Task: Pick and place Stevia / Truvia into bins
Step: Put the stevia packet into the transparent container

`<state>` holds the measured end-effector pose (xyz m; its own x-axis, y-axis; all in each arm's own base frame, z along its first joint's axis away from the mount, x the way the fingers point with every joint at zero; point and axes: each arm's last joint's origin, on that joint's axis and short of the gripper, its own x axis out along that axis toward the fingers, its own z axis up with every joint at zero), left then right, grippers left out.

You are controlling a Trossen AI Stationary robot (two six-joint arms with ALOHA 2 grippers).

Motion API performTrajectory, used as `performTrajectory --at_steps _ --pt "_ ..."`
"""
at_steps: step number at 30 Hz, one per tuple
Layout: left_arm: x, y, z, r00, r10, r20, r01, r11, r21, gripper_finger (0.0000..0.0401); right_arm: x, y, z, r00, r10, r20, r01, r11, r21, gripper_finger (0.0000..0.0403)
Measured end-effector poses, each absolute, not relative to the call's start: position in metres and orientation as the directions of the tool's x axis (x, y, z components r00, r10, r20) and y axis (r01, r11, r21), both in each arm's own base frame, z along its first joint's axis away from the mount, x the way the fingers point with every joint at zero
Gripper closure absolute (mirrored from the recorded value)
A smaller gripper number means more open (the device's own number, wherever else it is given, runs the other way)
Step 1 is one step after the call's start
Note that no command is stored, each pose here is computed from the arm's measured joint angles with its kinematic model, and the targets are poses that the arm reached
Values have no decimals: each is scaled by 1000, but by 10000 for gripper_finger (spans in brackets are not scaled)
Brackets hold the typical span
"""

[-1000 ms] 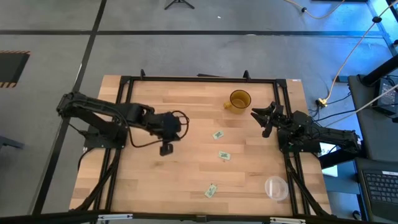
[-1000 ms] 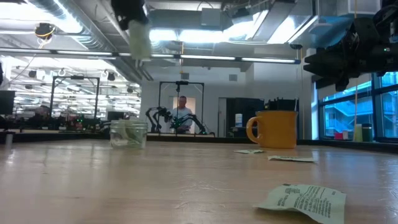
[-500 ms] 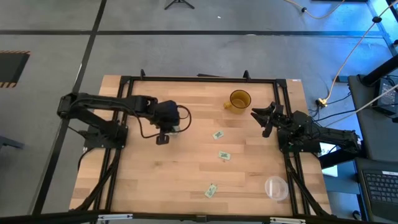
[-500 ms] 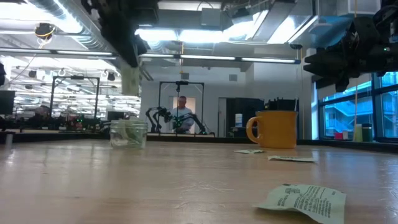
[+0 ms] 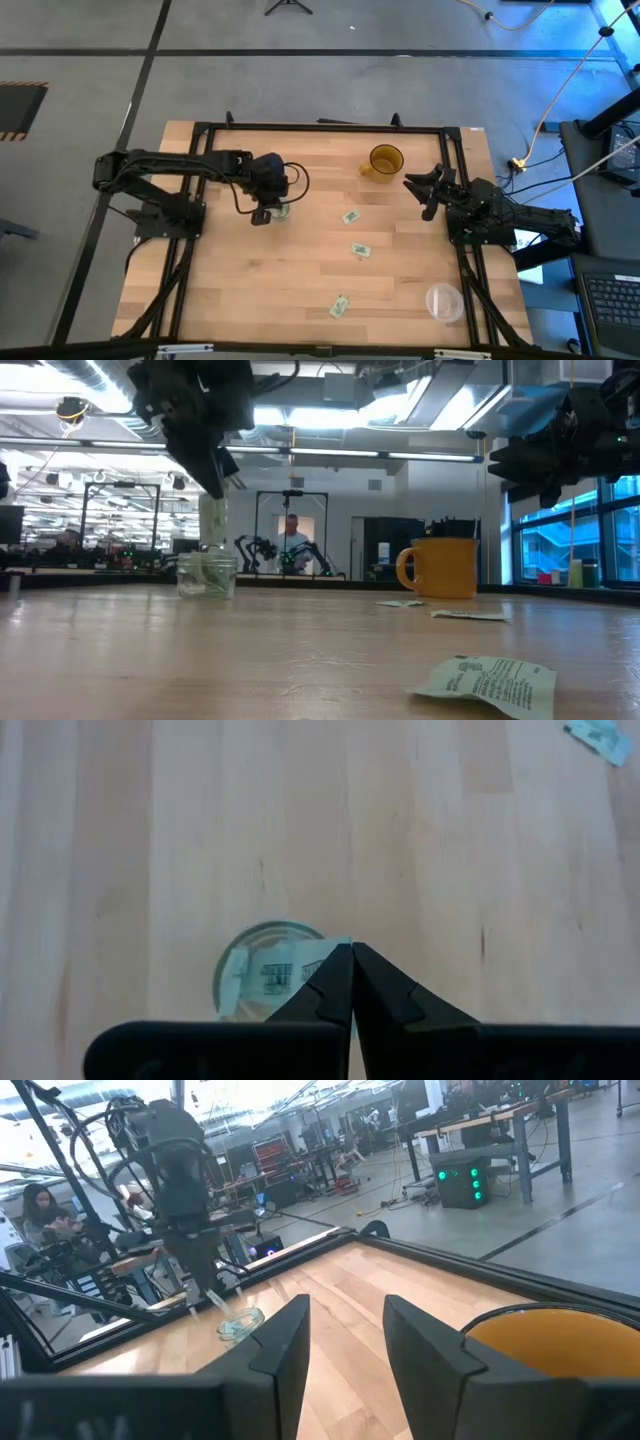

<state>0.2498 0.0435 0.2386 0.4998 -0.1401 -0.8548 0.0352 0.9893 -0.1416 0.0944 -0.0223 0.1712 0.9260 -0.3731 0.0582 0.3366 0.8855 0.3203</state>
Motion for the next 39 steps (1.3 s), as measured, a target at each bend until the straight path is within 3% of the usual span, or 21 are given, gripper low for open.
performTrajectory --at_steps 16,25,39 --pt "237 56 200 500 -119 -858 1 991 -137 399 94 -22 171 925 -375 59 339 886 317 269" --pt "233 58 191 477 -36 -878 -46 997 -66 398 94 -22 171 924 -377 59 340 885 317 269" --pt "235 59 194 479 -23 -877 -68 996 -63 317 94 -22 171 925 -376 59 340 885 317 269"
